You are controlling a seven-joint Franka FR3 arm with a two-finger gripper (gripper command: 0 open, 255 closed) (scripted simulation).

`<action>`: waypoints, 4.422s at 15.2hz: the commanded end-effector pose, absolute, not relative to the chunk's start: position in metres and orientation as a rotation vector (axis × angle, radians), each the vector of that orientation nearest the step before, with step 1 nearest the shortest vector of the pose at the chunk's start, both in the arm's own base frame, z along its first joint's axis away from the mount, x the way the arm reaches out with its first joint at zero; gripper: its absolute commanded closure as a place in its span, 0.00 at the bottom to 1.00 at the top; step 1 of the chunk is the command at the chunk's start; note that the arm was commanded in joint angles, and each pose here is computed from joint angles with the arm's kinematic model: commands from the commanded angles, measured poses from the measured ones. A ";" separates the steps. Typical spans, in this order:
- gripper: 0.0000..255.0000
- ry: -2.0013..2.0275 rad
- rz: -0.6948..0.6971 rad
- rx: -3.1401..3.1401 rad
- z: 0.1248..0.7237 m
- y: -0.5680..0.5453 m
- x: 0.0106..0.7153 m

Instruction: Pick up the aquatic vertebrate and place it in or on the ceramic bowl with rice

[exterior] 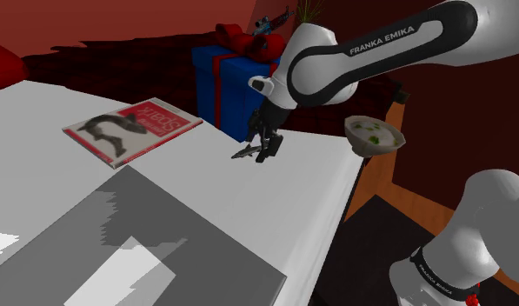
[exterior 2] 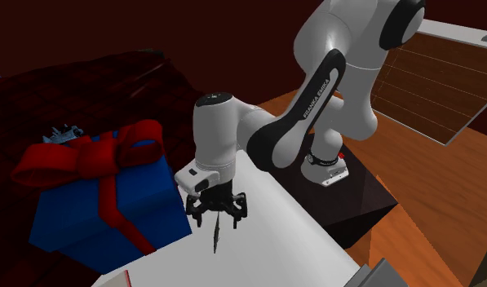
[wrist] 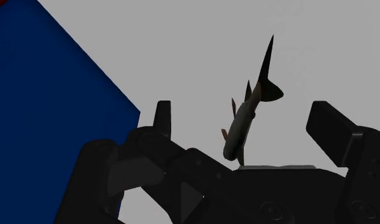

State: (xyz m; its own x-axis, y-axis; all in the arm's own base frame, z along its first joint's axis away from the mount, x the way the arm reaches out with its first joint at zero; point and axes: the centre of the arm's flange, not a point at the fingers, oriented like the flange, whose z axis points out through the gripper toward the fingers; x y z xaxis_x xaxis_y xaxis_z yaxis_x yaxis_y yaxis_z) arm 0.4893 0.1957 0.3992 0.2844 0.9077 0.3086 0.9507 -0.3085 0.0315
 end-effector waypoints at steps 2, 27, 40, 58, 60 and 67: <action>0.00 -1.744 -0.405 -2.386 0.397 0.196 0.489; 1.00 -1.744 -0.405 -2.386 0.455 0.196 0.489; 1.00 -1.744 -0.405 -2.386 0.523 0.196 0.489; 1.00 -1.744 -0.405 -2.386 0.564 0.089 0.439; 1.00 -1.744 -0.405 -2.386 0.563 0.065 0.428; 1.00 -1.744 -0.405 -2.386 0.561 -0.019 0.389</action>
State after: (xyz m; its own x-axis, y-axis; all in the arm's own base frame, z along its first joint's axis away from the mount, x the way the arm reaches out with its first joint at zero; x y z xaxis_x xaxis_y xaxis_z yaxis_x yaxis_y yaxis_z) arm 0.3977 -0.0077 0.5611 0.2856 0.9075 0.3080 0.9503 -0.3097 0.0312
